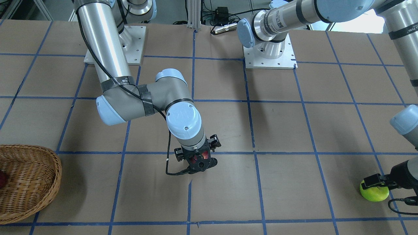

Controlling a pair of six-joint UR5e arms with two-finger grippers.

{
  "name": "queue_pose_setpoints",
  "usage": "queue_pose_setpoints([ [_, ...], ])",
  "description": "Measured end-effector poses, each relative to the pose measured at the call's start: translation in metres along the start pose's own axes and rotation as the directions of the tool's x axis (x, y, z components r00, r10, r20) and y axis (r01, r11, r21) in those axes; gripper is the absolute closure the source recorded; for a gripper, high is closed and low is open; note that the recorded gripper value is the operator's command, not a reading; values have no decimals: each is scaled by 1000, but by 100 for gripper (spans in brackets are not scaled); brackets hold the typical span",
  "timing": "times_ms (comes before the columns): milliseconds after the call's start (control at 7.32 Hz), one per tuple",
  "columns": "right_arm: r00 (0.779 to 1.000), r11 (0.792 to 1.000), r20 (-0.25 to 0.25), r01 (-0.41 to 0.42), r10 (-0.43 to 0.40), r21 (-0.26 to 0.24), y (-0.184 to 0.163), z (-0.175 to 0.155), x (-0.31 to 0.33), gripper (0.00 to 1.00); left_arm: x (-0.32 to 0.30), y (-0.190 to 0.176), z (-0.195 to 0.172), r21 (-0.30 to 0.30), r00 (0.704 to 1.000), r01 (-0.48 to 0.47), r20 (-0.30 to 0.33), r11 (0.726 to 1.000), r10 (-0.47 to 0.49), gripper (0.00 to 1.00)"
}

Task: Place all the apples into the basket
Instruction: 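Carry dark red apple to basket with right while left carries green apple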

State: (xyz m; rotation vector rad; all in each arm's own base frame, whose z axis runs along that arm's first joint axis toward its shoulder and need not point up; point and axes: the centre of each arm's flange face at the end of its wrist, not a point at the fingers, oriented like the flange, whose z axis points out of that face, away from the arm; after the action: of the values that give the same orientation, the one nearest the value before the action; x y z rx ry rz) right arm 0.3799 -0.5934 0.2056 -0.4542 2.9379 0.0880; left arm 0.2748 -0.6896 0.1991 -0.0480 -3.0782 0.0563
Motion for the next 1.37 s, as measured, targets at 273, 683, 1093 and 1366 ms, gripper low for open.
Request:
queue_pose_setpoints([
  [273, 1000, 1000, -1, 0, 0, 6, -4, 15, 3, 100, -5, 4, -1, 2, 1000, 3, -8, 1000, -3, 100],
  [683, 999, 998, -22, -31, 32, 50, -8, -33, 26, 100, 29, -1, -53, -20, 999, 32, -8, 999, -32, 100],
  [1093, 968, 971, -92, -228, 235, 78, 11, -163, 181, 100, 217, -6, -88, -52, 996, 83, -35, 995, -85, 100],
  [1366, 942, 945, -105, -310, 320, 101, 43, -206, 311, 100, 356, 14, -95, -23, 996, 78, -30, 997, -78, 100],
])
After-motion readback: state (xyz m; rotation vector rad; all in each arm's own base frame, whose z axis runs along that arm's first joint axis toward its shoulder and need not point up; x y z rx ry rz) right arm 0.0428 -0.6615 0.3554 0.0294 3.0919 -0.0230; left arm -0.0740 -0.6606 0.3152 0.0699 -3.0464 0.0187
